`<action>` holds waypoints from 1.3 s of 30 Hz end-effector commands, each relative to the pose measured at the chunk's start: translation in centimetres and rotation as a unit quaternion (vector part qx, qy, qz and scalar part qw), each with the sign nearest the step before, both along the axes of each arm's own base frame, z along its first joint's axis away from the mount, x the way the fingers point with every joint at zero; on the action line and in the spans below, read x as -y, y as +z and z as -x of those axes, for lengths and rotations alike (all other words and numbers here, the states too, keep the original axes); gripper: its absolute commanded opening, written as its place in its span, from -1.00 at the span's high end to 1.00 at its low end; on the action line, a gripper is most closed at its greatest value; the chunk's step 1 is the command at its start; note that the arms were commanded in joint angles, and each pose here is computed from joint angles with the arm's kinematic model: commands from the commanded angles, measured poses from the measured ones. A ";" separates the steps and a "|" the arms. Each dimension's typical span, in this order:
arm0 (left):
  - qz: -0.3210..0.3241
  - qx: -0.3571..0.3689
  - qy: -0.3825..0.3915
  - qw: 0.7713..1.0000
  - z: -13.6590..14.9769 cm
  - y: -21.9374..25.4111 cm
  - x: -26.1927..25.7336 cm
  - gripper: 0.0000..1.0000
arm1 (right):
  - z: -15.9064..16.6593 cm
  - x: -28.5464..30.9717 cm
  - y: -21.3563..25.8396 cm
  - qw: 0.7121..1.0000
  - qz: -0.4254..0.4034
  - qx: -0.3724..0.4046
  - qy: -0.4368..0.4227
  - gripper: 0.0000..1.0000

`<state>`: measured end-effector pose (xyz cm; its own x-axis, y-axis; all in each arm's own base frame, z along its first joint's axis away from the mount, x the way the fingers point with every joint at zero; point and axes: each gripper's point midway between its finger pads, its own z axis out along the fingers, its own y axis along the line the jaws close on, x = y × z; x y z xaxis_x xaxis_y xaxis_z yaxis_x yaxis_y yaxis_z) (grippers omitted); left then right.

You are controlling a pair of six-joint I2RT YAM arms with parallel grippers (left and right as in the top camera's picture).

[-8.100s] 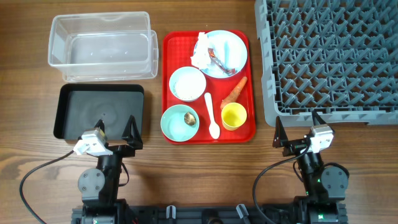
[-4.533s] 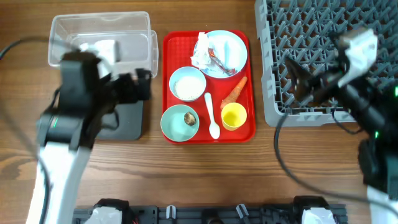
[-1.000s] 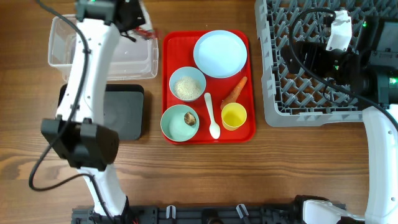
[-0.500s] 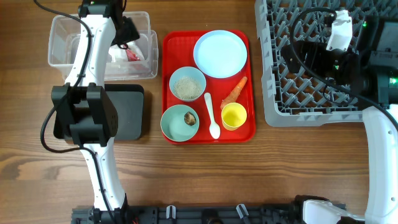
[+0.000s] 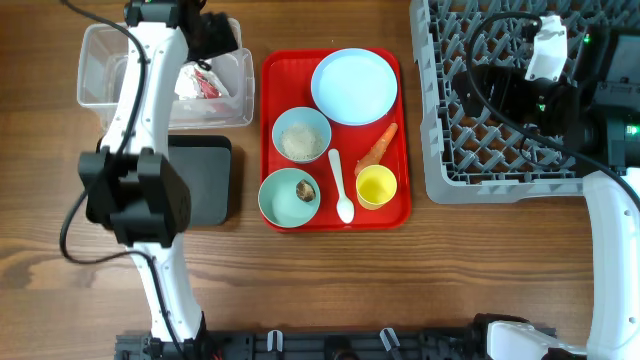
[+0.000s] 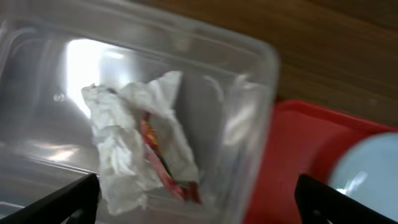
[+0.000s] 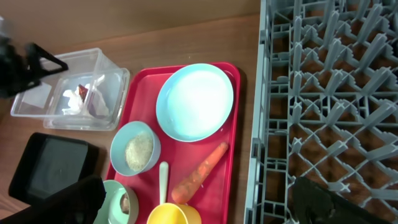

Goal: Sort waste into correct bins and load items into the dishwasher rack
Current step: 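Move the left gripper to the white rice bowl and grasp its rim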

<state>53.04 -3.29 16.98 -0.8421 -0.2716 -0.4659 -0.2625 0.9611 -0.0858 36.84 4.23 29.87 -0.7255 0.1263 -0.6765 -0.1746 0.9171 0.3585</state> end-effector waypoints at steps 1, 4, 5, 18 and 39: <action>0.025 0.043 -0.110 0.993 2.5 5.8 6.8 -0.99 | -0.1 0.3 1.4 1.000 0.000 0.018 -0.010 -1.00; 0.050 0.002 -0.167 0.985 5.2 4.9 11.7 -1.00 | -0.2 0.3 1.4 1.000 0.001 0.021 -0.010 -0.99; 0.050 -0.013 -0.177 0.983 6.1 4.5 12.6 -0.99 | -0.3 0.3 1.5 1.000 0.001 0.022 -0.010 -1.00; 0.031 -0.184 -0.157 0.970 15.4 1.5 15.0 -1.00 | -0.6 0.3 0.8 1.000 0.000 0.013 -0.010 -0.99; -0.109 -0.284 -0.154 0.940 22.6 -7.2 15.7 -0.88 | -0.8 0.4 -0.7 1.000 -0.001 -0.014 -0.009 -0.99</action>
